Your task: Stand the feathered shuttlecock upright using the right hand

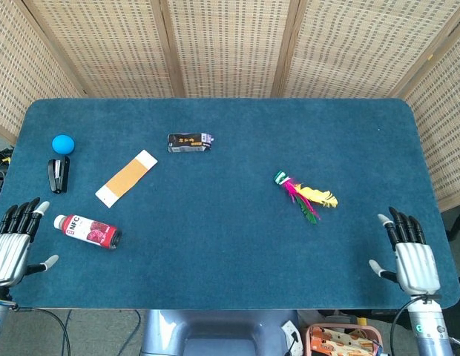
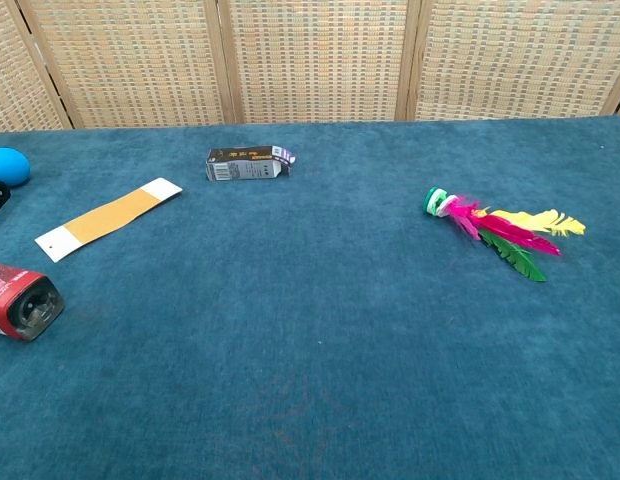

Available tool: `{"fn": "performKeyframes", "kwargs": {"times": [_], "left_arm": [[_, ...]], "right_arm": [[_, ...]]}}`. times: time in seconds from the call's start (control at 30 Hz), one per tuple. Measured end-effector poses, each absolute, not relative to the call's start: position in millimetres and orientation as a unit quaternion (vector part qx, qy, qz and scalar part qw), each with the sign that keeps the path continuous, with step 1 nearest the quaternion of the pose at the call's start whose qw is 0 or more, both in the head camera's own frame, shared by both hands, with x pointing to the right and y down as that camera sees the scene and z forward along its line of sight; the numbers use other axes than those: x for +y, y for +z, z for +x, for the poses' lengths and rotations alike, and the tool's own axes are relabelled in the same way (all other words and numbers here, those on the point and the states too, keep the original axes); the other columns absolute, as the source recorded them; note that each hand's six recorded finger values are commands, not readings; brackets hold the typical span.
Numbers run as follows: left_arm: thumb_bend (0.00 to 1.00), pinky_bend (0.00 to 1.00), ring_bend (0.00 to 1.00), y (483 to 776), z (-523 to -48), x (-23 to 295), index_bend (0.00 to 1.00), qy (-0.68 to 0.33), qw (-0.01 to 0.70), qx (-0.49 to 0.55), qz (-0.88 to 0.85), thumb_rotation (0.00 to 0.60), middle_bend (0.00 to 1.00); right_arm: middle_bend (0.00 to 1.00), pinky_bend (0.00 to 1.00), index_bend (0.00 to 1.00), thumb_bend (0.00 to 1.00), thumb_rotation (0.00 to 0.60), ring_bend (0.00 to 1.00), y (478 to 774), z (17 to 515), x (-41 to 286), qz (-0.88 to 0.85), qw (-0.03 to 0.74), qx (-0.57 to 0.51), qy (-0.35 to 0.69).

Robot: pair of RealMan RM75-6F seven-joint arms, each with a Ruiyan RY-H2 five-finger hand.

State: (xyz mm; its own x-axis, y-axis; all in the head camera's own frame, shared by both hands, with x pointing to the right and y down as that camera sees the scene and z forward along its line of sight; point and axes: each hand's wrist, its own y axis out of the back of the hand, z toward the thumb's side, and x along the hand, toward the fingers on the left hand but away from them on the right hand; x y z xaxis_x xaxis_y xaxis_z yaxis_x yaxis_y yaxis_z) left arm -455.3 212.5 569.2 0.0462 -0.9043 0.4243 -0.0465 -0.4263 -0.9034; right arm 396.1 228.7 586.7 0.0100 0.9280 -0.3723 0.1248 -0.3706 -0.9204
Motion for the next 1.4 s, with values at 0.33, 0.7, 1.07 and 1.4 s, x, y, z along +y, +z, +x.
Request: {"fn": "performKeyframes", "kwargs": {"times": [0.33, 0.7, 1.07, 1.4], "left_arm": [[0.06, 0.0, 0.0, 568, -456, 212, 0.0, -0.571, 0.37, 0.386, -0.623, 0.6, 0.0], [0.06, 0.0, 0.0, 574, -457, 212, 0.0, -0.574, 0.36, 0.383, -0.628, 0.6, 0.0], [0.06, 0.0, 0.0, 577, -460, 210, 0.0, -0.578, 0.353, 0.382, -0.629, 0.6, 0.0], [0.06, 0.0, 0.0, 579, -460, 210, 0.0, -0.58, 0.352, 0.379, -0.629, 0.6, 0.0]], "right_arm": [[0.0, 0.0, 0.3, 0.15, 0.6, 0.0, 605, 323, 204, -0.645, 0.366, -0.427, 0.518], [0.0, 0.0, 0.3, 0.15, 0.6, 0.0, 652, 287, 185, -0.655, 0.32, -0.412, 0.547], [0.0, 0.0, 0.3, 0.15, 0.6, 0.0, 689, 271, 172, -0.658, 0.303, -0.392, 0.568], [0.0, 0.0, 0.32, 0.17, 0.6, 0.0, 694, 273, 147, -0.644, 0.307, -0.398, 0.577]]}}
